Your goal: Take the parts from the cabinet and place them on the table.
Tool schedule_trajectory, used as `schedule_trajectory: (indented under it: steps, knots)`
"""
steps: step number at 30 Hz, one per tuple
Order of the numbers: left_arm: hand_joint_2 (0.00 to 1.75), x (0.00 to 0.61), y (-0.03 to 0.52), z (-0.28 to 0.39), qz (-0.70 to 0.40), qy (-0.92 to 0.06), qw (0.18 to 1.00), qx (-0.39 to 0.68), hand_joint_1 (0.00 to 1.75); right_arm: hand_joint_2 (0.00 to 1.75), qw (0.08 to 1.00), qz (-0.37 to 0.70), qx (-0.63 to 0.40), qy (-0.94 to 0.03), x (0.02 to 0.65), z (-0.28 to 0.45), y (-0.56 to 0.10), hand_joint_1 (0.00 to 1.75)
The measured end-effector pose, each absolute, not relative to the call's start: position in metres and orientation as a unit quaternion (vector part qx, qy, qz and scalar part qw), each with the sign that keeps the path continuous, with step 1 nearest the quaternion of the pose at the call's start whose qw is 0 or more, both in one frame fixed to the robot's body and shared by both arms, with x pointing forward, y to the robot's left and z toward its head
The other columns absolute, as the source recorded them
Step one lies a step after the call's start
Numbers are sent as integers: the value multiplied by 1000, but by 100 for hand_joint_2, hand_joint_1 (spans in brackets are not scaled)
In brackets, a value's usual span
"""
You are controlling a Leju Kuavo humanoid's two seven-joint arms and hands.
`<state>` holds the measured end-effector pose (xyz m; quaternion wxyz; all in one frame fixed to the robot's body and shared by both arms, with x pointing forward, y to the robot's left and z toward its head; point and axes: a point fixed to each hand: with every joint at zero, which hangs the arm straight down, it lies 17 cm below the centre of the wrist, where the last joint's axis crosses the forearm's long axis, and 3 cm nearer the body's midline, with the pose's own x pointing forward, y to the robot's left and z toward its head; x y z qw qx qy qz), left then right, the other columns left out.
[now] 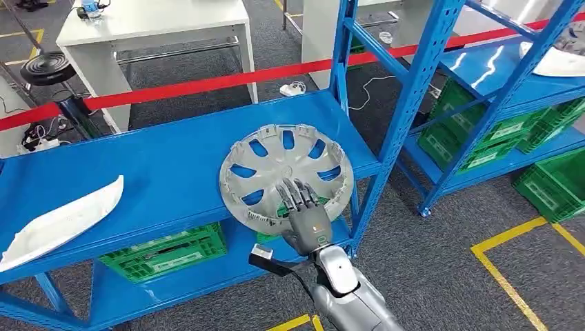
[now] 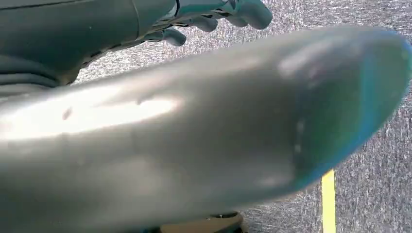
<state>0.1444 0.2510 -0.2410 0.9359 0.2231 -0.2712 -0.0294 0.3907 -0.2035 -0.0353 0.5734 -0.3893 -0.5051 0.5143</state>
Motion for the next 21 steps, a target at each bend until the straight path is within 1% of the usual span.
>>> schedule_trajectory:
  steps: [21]
  knots:
    - [0,143,256,-241,-24,-267,935,233,0,175,570,524,-384,-503,399,-45,-205,0]
